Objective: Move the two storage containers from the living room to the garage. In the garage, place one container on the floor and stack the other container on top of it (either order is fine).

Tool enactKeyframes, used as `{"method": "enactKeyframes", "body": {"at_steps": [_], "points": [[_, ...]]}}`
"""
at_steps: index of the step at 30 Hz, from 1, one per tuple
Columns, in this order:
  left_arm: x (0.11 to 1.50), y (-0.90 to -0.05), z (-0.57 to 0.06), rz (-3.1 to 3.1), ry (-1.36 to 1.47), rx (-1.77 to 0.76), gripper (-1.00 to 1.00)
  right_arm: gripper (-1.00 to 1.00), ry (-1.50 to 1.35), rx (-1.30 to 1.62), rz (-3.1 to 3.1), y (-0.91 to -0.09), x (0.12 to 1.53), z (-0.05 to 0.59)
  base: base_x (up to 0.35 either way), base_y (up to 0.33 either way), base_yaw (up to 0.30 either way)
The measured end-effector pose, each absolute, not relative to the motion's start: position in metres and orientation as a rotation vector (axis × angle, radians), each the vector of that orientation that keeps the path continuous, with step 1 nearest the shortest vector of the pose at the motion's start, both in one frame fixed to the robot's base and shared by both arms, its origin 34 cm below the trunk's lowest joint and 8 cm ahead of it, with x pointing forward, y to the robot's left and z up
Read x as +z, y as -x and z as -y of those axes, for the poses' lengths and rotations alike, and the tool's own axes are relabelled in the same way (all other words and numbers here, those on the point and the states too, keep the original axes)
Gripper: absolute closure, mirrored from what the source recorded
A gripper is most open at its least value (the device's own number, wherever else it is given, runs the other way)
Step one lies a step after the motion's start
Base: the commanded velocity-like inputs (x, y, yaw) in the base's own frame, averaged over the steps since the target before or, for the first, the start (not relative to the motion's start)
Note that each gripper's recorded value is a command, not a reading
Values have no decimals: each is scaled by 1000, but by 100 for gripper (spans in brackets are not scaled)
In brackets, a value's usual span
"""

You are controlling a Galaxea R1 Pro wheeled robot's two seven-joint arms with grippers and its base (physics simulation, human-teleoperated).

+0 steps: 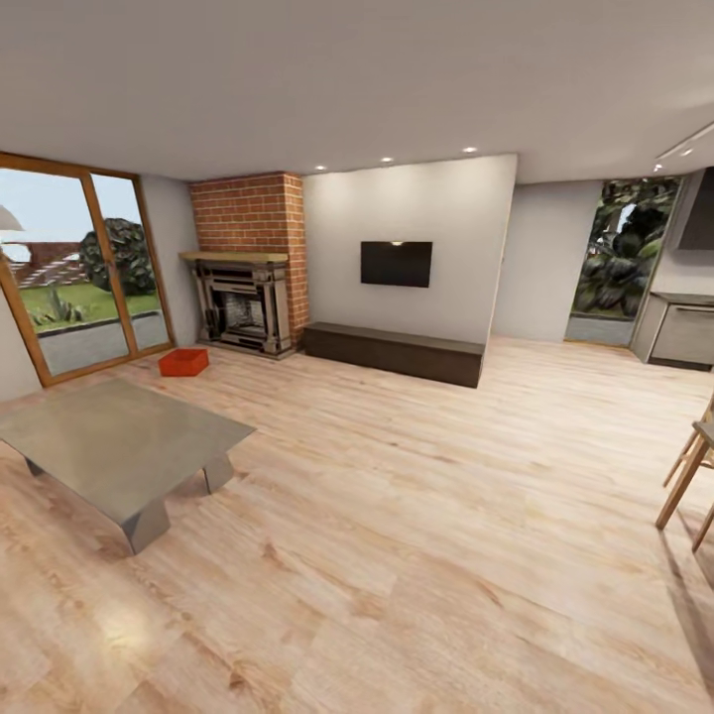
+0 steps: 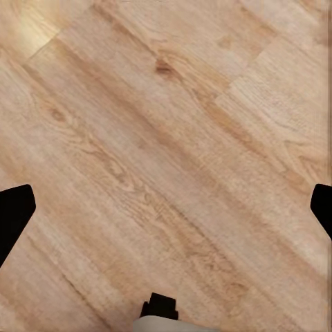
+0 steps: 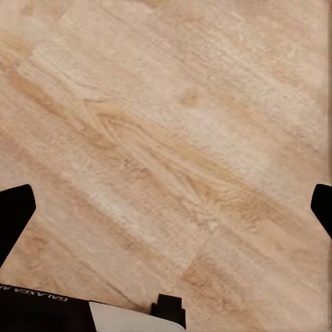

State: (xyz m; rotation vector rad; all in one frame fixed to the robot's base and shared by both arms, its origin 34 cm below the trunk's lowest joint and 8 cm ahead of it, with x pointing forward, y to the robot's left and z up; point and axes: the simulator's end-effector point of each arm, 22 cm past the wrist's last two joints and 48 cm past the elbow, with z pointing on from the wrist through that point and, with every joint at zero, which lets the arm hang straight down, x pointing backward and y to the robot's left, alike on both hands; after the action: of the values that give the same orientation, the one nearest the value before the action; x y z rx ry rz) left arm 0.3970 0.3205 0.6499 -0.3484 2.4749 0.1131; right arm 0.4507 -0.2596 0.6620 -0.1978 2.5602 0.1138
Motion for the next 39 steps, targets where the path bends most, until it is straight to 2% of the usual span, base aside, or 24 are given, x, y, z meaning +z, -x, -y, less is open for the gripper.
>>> {"method": "enactKeyframes", "body": {"at_steps": [39], "points": [[650,-397,-320,-2475,349,112,-100,-100,197,113,-2561,-451,662,260,327,-121,0]]}}
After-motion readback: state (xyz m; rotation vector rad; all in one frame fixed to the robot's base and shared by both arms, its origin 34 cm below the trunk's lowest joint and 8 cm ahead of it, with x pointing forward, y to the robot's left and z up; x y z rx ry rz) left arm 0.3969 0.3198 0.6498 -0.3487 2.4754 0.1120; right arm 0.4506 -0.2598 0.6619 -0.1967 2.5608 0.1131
